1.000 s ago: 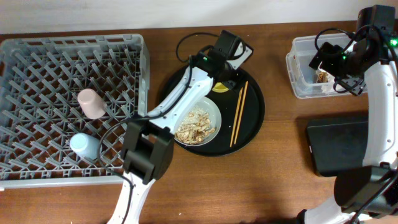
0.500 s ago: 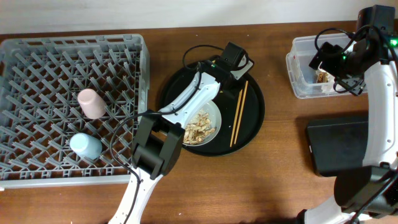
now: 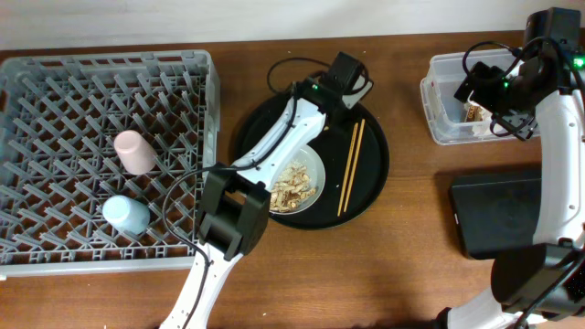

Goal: Sort waste into correct bins and load items into the dishwasher rack
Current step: 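Lift the yellow bowl and carry it left over the rack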

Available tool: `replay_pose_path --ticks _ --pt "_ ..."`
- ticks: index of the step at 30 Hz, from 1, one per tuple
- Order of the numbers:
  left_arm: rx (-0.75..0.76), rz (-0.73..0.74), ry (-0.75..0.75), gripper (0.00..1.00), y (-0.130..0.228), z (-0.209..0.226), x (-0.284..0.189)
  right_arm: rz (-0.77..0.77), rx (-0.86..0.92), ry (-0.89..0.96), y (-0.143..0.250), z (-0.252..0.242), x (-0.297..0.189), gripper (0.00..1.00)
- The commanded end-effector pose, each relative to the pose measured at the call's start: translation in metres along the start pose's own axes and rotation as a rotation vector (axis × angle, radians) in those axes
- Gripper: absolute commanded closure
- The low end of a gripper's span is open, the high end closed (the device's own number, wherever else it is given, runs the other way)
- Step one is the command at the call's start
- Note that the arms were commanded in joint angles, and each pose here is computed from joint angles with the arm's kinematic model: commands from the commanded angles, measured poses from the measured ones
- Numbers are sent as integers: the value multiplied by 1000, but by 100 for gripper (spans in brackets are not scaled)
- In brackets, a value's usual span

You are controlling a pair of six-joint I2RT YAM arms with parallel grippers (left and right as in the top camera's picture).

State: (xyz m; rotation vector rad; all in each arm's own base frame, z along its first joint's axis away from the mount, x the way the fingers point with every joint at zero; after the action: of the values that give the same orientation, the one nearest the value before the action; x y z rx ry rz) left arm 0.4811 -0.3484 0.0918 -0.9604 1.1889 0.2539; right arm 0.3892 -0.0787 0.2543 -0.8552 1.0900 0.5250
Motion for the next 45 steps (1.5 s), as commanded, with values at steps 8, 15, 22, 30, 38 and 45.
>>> replay_pose_path --ticks 8,15,22,30,38,45 --pt "-573 -306 382 99 -61 125 -152 -7 11 4 -2 -2 -1 2" --pt "-975 -391 472 99 48 307 -210 -7 11 4 -2 -2 -1 2" --pt "-1306 -380 850 99 135 371 -182 -7 11 4 -2 -2 -1 2" --pt "-1363 -463 793 85 185 415 -187 -7 11 4 -2 -2 -1 2" --pt "-1334 -525 757 47 191 429 -212 -7 11 4 -2 -2 -1 2" --pt "-1383 -572 432 25 206 453 -266 -7 11 4 -2 -2 -1 2"
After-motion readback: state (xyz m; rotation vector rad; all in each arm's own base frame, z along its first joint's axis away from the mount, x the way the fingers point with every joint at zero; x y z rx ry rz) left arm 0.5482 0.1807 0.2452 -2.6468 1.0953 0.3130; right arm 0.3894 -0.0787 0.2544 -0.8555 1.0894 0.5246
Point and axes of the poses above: each gripper's point midway between its finger pads, its own x axis out along the fingers, its own z axis along the line the jaws close on, y = z × x, the point moved 2 cm from there along -x, back along the fingers
